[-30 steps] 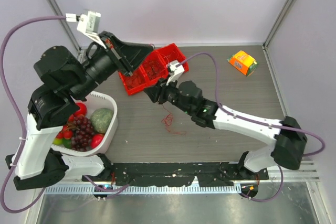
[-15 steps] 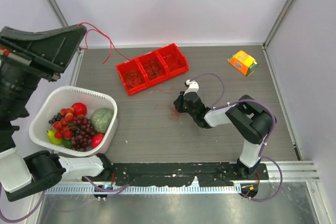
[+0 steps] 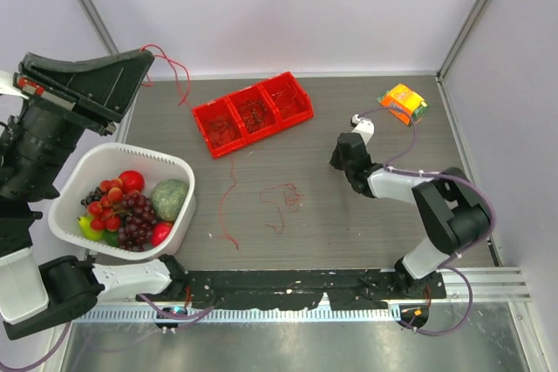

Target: Untangle the cables

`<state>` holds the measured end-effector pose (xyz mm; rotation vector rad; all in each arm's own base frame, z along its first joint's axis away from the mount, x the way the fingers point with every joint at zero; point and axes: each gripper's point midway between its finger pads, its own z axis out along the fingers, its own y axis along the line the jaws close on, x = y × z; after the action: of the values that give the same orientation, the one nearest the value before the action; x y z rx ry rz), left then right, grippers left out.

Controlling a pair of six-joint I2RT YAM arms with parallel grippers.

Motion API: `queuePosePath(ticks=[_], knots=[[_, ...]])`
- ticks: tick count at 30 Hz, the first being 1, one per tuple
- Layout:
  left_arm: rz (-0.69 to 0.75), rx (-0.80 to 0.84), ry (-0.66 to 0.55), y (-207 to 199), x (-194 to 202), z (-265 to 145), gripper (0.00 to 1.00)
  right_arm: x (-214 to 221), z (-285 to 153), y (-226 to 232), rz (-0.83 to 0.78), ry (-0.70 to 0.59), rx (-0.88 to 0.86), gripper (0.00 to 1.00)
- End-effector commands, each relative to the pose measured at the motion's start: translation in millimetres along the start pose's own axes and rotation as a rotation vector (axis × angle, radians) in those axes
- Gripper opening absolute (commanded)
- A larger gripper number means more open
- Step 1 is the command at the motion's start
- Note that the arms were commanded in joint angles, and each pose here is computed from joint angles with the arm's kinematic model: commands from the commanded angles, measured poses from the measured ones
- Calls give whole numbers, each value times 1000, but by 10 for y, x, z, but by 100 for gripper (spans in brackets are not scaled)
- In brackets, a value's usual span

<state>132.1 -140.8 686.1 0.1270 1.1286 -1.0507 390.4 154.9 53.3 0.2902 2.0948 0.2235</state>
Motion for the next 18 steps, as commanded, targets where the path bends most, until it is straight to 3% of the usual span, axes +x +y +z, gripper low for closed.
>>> queuePosePath(ticks=[1,3,6,10,18], knots=[[13,-33,55,127,316,93,0,-564,-417,227,-65,-78,-73,38],[15,-46,116,189,573,170,0,-631,-595,370,-88,-49,-157,44],[12,-61,190,272,912,243,0,-566,-818,385,-124,38,-195,45],[38,-93,248,408,1240,326,0,-572,-1168,434,-126,58,-292,49],[199,-215,305,723,1393,420,0,-10,-1456,770,-44,244,-600,70]])
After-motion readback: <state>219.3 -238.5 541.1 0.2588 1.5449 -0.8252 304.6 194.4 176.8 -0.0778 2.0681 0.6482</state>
